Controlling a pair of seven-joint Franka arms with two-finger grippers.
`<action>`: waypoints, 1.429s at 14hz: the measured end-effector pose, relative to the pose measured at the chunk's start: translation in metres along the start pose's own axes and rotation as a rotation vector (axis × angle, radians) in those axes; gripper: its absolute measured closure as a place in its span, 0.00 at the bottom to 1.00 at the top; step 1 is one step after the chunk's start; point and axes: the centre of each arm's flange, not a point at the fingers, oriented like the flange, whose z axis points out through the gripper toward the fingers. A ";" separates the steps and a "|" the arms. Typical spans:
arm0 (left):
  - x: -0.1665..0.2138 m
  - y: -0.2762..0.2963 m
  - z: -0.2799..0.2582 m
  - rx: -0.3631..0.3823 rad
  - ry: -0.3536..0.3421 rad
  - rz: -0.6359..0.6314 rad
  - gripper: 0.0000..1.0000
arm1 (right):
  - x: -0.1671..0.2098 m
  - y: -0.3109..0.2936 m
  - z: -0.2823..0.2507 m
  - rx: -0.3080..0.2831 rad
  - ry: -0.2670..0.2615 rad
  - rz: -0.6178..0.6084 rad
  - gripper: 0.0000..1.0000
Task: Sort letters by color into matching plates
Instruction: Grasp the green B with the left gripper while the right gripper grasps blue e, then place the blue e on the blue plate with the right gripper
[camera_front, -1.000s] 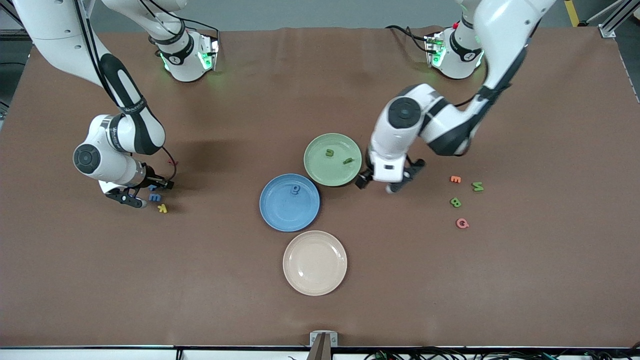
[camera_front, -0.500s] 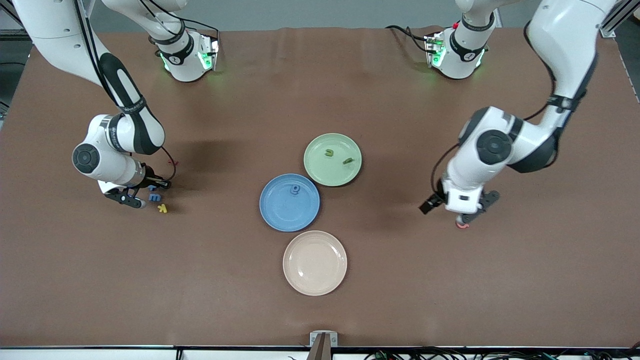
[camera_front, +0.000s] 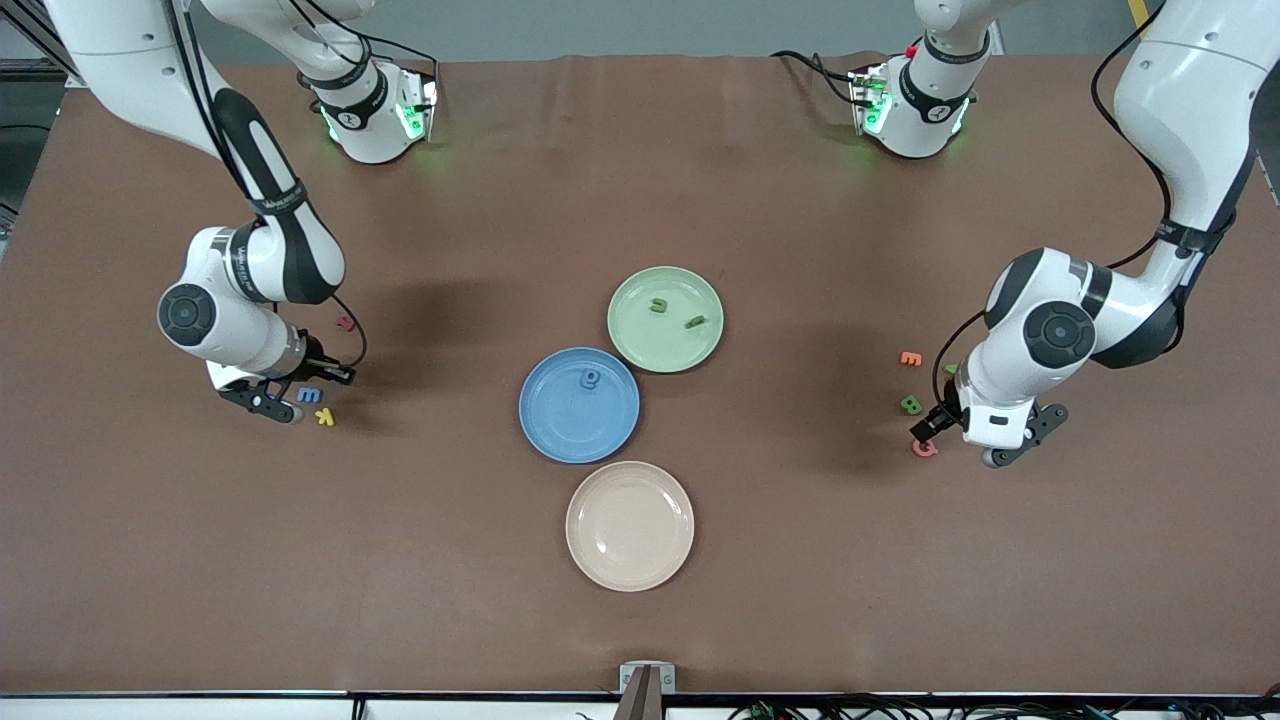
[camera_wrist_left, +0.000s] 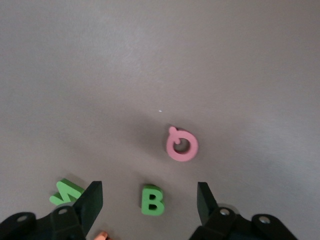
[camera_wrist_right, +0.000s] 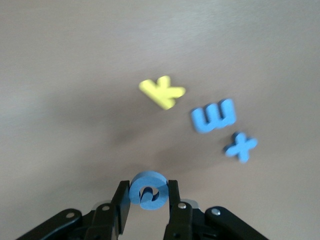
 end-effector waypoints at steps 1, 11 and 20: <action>0.000 -0.002 0.008 0.001 -0.016 -0.003 0.16 | -0.001 -0.015 -0.015 -0.009 -0.017 0.013 0.65; -0.023 -0.005 0.047 0.025 -0.095 0.009 0.30 | -0.075 -0.250 -0.069 -0.020 0.043 0.214 0.65; -0.023 -0.007 0.050 0.009 -0.100 0.004 0.72 | -0.090 -0.347 -0.022 0.118 0.064 0.300 0.65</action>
